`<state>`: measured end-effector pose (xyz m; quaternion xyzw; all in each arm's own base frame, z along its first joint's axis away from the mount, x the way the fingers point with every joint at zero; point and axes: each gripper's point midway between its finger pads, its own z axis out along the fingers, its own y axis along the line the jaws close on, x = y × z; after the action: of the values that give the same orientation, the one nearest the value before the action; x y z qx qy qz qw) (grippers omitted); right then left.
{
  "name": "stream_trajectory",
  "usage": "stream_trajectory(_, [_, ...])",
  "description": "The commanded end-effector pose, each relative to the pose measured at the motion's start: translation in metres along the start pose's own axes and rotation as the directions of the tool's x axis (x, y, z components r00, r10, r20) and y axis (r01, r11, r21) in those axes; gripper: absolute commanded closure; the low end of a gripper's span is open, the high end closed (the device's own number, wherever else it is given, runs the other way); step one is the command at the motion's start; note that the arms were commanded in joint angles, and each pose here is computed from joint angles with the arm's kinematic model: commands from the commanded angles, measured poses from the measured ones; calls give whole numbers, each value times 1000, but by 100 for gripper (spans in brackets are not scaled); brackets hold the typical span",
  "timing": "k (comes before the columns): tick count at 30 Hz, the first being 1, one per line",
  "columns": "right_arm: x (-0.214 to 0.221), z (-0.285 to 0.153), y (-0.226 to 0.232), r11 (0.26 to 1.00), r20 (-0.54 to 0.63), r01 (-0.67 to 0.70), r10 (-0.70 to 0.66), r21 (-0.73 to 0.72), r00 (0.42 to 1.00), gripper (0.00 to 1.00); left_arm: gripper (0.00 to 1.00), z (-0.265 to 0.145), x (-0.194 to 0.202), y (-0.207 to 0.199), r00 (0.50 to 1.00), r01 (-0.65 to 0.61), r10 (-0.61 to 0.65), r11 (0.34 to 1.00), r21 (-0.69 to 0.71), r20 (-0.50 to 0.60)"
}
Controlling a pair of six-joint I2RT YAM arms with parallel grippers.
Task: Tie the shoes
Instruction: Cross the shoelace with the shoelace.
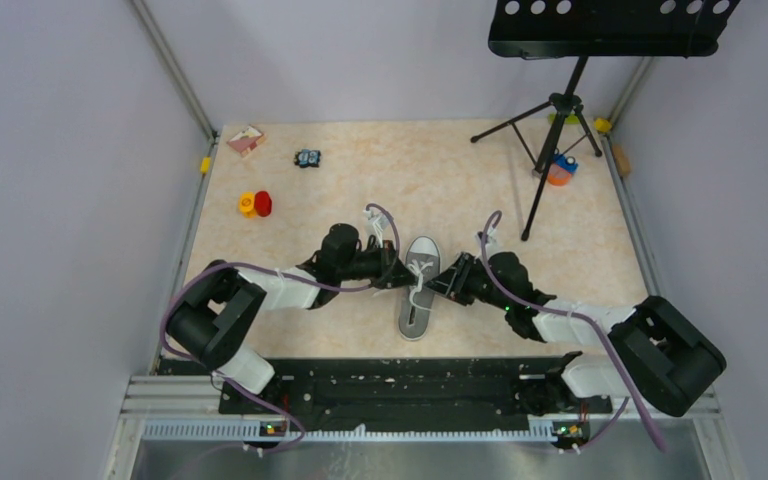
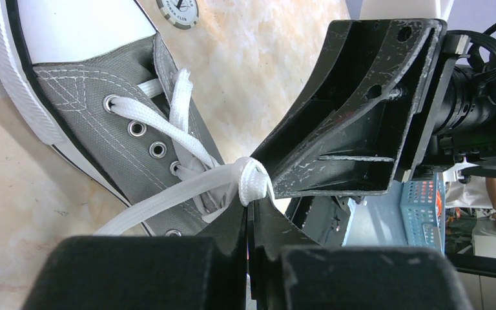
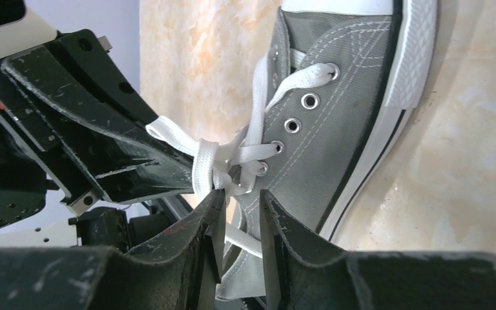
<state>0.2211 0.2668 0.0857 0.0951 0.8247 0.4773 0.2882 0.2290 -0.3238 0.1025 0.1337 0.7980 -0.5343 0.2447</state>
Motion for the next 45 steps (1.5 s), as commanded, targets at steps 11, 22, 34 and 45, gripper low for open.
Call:
stream_trajectory(11, [-10, 4, 29, 992, 11, 40, -39, -123, 999, 72, 100, -1, -5, -6, 999, -35, 34, 999, 33, 22])
stream_trajectory(22, [-12, 2, 37, 986, 21, 46, -43, -158, 999, 69, 100, -1, -6, -6, 999, -35, 35, 999, 32, 22])
stream_trajectory(34, [-14, 8, 34, 988, 28, 30, -27, -149, 999, 78, 100, -2, -6, -8, 999, -39, 38, 998, 39, 21])
stream_trajectory(45, [-20, 12, 40, 984, 50, 47, -39, -170, 998, 77, 100, -2, -5, -8, 999, -40, 40, 998, 38, 17])
